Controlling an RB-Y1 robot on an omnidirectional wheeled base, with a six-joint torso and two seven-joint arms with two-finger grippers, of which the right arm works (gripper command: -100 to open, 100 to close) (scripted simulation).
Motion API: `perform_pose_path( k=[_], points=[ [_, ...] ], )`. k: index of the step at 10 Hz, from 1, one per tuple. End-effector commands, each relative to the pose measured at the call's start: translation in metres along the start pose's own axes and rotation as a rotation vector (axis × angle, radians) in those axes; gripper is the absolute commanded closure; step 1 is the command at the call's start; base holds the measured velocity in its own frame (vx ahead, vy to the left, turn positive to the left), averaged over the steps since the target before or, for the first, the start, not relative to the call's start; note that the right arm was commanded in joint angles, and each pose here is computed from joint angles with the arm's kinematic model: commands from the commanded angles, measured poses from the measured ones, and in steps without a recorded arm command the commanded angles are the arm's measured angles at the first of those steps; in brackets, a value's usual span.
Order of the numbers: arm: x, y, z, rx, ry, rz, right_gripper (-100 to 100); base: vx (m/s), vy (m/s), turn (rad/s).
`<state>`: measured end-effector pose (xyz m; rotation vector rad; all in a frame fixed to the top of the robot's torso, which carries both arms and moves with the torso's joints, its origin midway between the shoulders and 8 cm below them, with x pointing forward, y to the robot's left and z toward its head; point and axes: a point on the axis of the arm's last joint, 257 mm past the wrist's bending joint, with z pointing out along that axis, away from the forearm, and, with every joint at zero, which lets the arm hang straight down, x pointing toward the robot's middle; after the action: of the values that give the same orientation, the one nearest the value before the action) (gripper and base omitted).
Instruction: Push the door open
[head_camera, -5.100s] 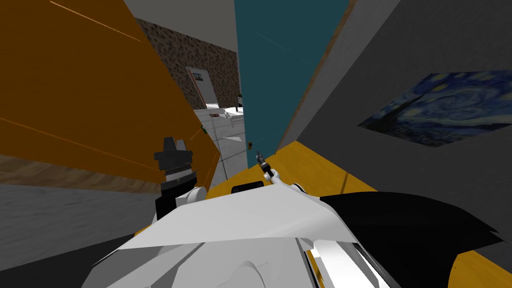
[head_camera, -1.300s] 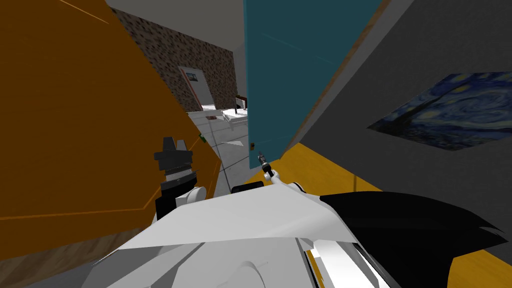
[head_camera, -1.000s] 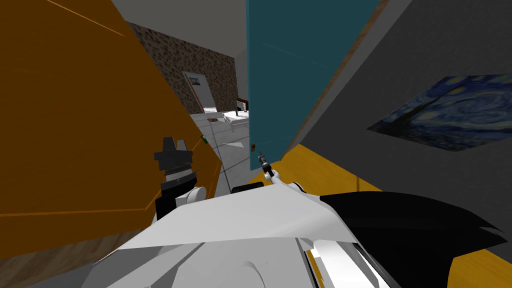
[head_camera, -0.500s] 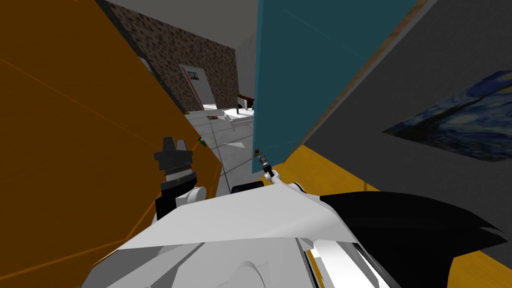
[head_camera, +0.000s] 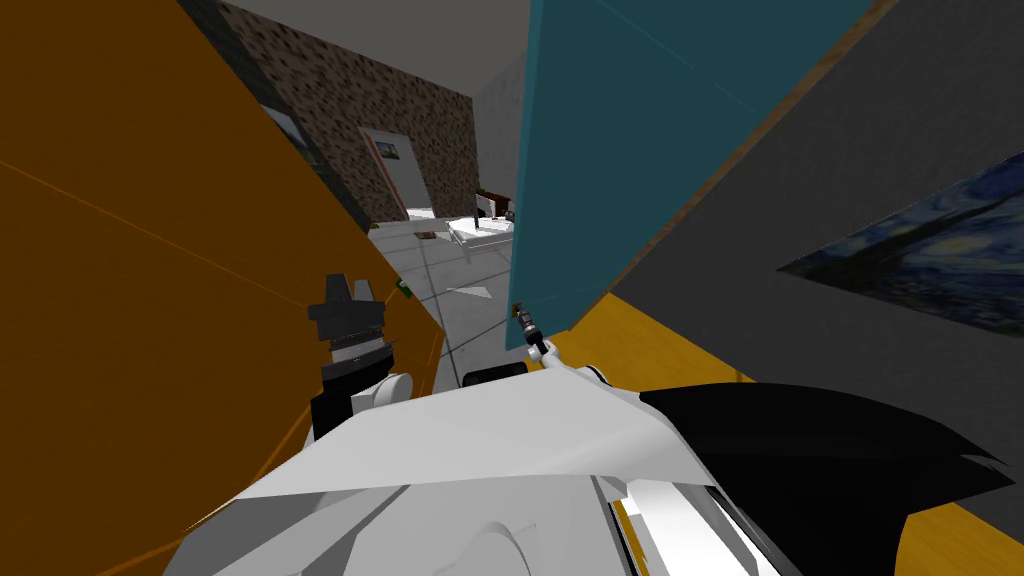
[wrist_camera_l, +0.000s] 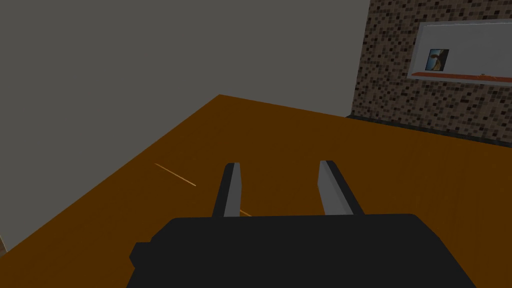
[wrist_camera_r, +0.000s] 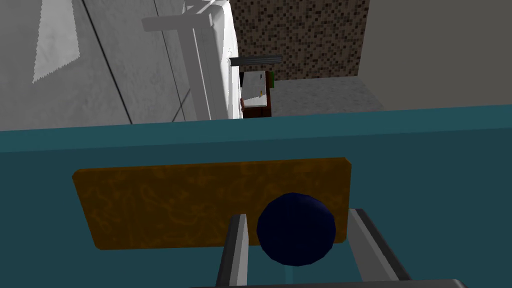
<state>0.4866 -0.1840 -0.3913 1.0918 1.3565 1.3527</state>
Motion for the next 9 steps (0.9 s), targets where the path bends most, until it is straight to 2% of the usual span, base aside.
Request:
perform_pose_path(
  k=[1,5,6,8,9],
  points=[
    [0.000,0.000,0.0000,0.001,0.000,0.000,100,-0.028,-0.006,0.010],
    [0.000,0.000,0.0000,0.001,0.000,0.000,100,-0.006,-0.002,0.001],
    [-0.011,-0.001,-0.0013,0.005,-0.019,-0.014,100,0.065,0.028,-0.050],
    [-0.016,-0.001,-0.0016,0.005,-0.028,-0.019,100,0.136,0.036,-0.028],
    [-0.024,0.000,-0.0021,0.004,-0.042,-0.028,100,0.152,0.045,-0.042]
  ],
)
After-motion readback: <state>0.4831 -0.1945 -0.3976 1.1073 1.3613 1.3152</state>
